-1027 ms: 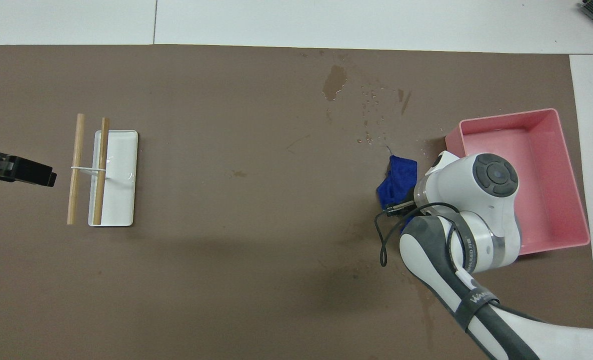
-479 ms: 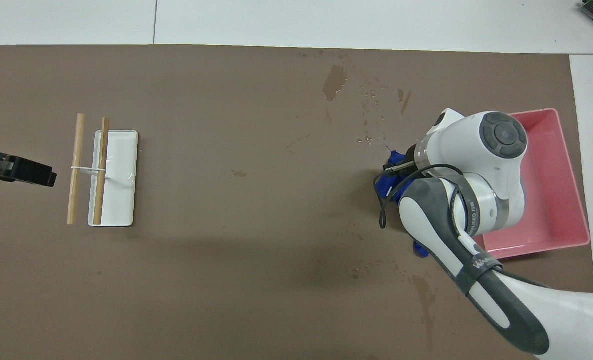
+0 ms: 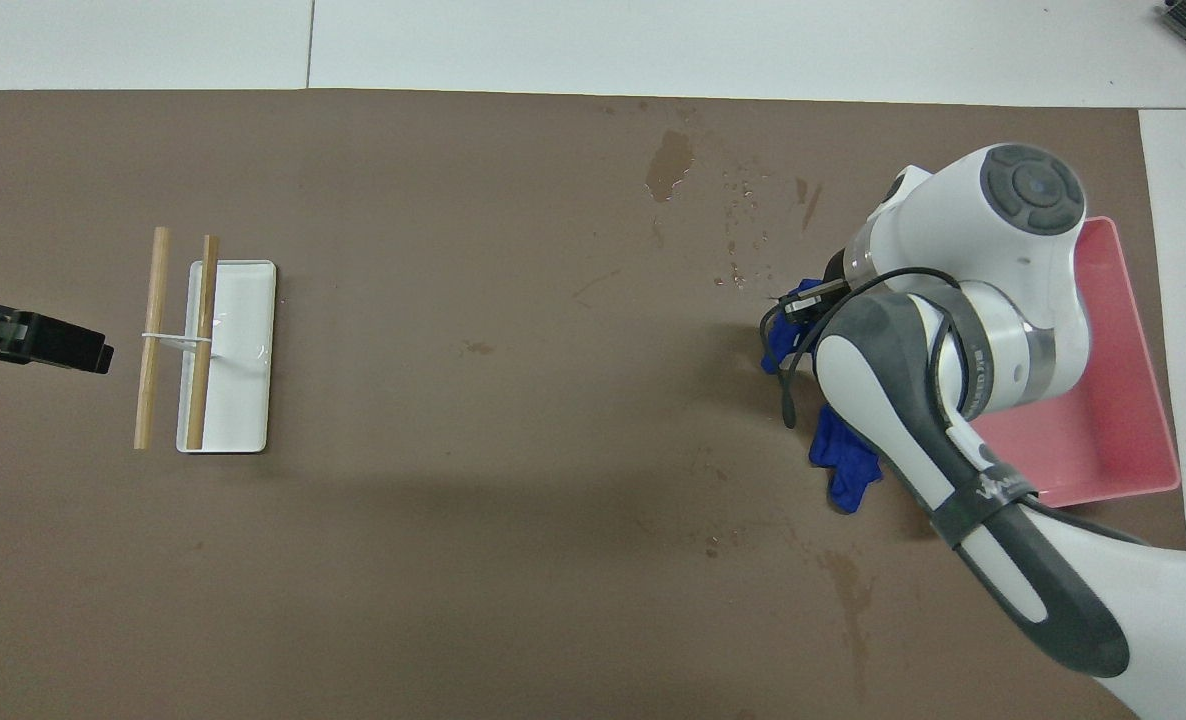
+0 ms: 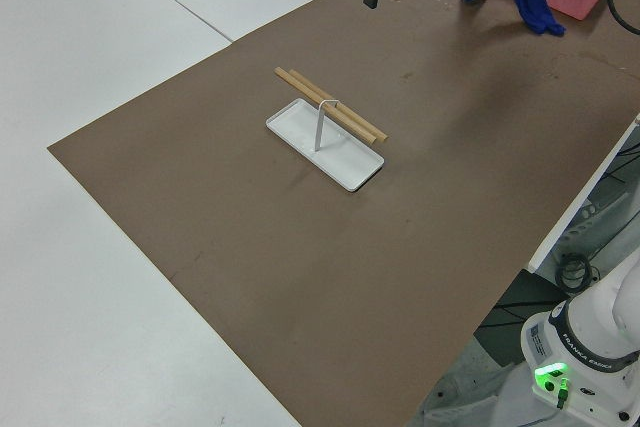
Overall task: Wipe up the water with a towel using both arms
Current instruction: 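Lower the towel into the pink bin and open the right gripper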
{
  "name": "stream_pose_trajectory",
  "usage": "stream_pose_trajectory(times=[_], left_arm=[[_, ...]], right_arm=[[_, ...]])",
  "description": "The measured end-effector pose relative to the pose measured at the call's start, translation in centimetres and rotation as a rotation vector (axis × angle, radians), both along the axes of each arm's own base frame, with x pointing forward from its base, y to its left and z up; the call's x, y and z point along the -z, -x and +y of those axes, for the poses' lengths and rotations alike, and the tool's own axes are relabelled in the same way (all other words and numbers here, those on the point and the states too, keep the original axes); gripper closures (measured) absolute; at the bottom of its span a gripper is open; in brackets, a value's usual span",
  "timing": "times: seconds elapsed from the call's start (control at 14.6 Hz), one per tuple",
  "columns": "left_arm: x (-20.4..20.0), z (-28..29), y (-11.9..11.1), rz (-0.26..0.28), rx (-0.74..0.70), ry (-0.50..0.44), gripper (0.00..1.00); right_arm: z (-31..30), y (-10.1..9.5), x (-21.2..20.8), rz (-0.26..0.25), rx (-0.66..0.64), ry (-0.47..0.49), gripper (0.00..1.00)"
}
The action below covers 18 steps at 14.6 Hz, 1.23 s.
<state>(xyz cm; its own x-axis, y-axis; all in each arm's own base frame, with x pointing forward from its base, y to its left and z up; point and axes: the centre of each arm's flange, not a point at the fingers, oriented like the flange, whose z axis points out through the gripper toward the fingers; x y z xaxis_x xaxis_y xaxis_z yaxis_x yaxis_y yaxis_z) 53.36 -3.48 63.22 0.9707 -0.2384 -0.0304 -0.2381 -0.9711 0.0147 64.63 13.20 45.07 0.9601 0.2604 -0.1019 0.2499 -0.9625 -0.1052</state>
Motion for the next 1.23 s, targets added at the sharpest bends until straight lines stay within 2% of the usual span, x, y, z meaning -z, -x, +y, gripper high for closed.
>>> stream_pose_trajectory(times=[0.41,0.75,0.96,1.23], left_arm=[[0.0,0.0,0.0,0.0,0.0,0.0,0.0],[0.0,0.0,0.0,0.0,0.0,0.0,0.0],[0.0,0.0,0.0,0.0,0.0,0.0,0.0],[0.0,0.0,0.0,0.0,0.0,0.0,0.0]], right_arm=[[-2.9,0.9,-6.8,0.077,0.013,0.018,0.95],[-7.4,4.9,-14.8,0.096,-0.031,0.025,0.95],[-10.8,7.7,-19.5,0.087,-0.077,0.066,0.95],[-18.4,10.5,-23.6,0.033,-0.158,0.097,0.95]])
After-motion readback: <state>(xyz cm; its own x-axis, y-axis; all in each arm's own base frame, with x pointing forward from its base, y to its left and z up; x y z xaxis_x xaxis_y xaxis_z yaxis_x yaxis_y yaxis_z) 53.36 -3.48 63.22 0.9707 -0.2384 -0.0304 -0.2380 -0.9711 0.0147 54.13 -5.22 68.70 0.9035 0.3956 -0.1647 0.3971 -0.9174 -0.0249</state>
